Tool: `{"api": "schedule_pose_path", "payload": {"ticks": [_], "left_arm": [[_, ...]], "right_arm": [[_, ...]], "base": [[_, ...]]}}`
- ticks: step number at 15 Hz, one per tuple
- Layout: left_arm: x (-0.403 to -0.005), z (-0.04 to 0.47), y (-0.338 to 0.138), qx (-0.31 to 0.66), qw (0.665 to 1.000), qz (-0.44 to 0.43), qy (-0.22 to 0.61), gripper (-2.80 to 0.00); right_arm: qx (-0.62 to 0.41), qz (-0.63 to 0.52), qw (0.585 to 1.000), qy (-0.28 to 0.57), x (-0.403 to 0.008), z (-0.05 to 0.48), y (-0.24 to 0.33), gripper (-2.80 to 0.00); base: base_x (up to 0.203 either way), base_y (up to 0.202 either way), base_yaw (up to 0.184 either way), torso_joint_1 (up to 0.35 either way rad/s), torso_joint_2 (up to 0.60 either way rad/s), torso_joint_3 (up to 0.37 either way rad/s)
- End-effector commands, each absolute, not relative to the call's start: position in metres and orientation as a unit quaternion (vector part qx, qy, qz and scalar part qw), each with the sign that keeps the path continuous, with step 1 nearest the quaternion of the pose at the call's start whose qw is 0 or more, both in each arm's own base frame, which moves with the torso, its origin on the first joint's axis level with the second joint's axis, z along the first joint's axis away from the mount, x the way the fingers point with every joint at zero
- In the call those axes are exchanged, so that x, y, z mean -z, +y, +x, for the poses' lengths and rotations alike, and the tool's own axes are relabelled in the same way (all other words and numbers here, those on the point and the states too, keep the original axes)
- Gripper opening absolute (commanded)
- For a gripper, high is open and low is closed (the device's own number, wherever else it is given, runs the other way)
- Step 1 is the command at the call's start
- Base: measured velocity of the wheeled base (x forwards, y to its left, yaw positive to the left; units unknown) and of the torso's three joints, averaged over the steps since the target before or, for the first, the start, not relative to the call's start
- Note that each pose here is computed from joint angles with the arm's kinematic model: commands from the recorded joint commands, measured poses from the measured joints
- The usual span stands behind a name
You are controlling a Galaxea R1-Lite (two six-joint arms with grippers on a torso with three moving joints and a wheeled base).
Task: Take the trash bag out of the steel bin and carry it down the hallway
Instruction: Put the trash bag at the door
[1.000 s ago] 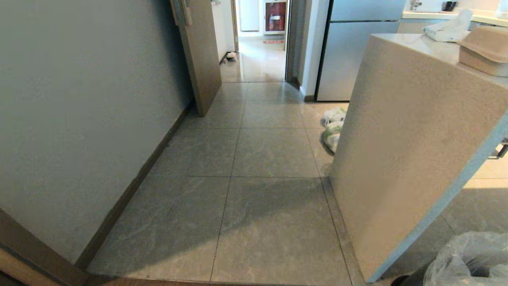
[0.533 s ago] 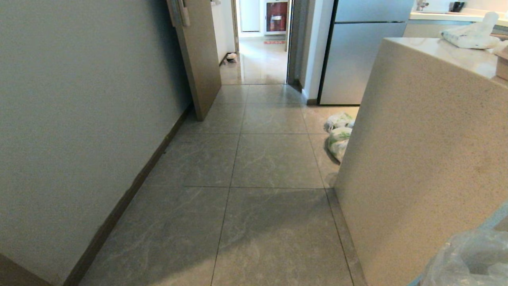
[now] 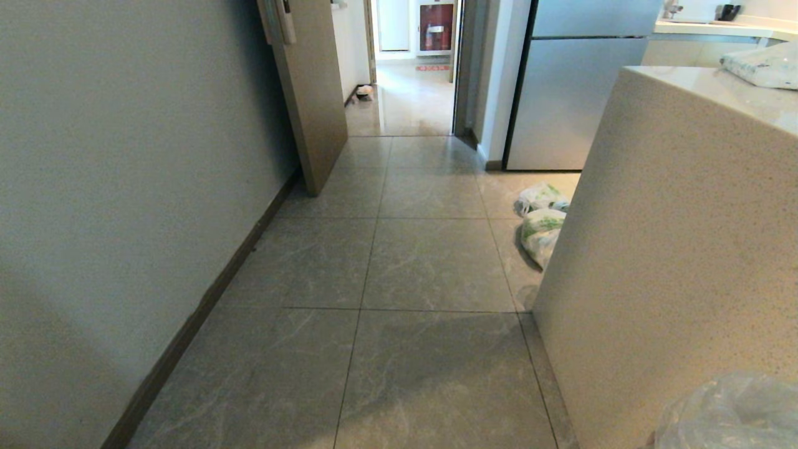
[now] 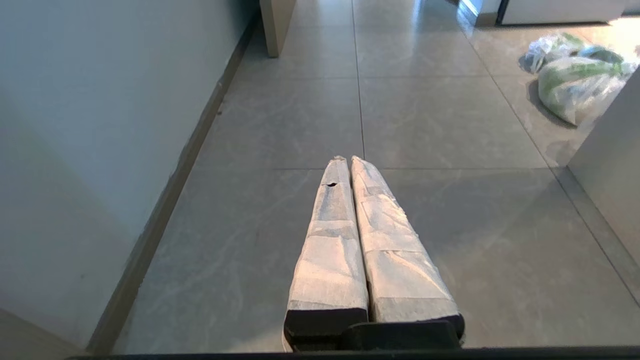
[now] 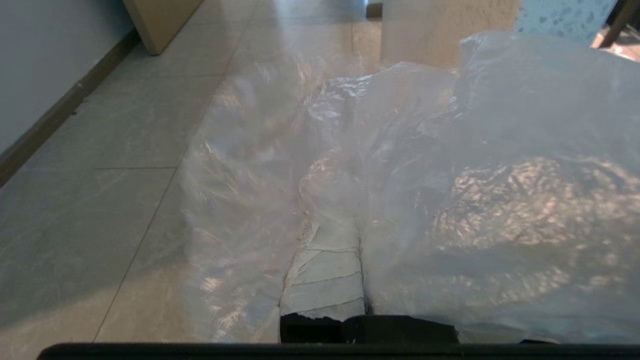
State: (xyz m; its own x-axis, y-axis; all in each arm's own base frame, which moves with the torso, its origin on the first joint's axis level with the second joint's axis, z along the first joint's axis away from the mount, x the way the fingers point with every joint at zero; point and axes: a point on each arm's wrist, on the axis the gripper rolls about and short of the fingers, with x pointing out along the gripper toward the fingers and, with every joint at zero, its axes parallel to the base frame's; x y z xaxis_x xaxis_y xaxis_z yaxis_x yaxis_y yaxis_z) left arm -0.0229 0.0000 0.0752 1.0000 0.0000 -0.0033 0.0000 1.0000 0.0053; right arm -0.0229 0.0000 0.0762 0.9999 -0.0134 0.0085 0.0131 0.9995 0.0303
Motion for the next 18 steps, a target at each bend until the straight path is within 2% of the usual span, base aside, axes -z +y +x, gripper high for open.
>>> {"api": "schedule_pose_path", "payload": {"ticks": [1, 8, 15, 18], "left_arm": [[-0.0747, -0.0229, 0.0, -0.001, 1.0, 0.003, 0.003, -2.8], [-0.075, -0.0228, 0.0, -0.001, 1.0, 0.001, 0.002, -2.8], [-0.075, -0.0228, 0.0, -0.001, 1.0, 0.002, 0.002, -2.8], [-0.075, -0.0228, 0.0, 0.0, 1.0, 0.002, 0.002, -2.8]], "right_arm": [[0.007, 0.015, 1.0, -0.003, -0.0754, -0.0227, 0.0, -2.8], [0.007, 0.015, 1.0, -0.003, -0.0754, -0.0227, 0.0, -2.8], [0.007, 0.015, 1.0, -0.003, -0.0754, -0.0227, 0.0, -2.8], [0.007, 0.015, 1.0, -0.003, -0.0754, -0.0227, 0.0, -2.8]], "base": [[0.0, 0.0, 0.0, 0.0, 0.0, 0.0], [0.0, 0.0, 0.0, 0.0, 0.0, 0.0], [0.001, 0.157, 0.0, 0.001, 0.0, 0.003], [0.0, 0.019, 0.001, 0.001, 0.0, 0.001]]}}
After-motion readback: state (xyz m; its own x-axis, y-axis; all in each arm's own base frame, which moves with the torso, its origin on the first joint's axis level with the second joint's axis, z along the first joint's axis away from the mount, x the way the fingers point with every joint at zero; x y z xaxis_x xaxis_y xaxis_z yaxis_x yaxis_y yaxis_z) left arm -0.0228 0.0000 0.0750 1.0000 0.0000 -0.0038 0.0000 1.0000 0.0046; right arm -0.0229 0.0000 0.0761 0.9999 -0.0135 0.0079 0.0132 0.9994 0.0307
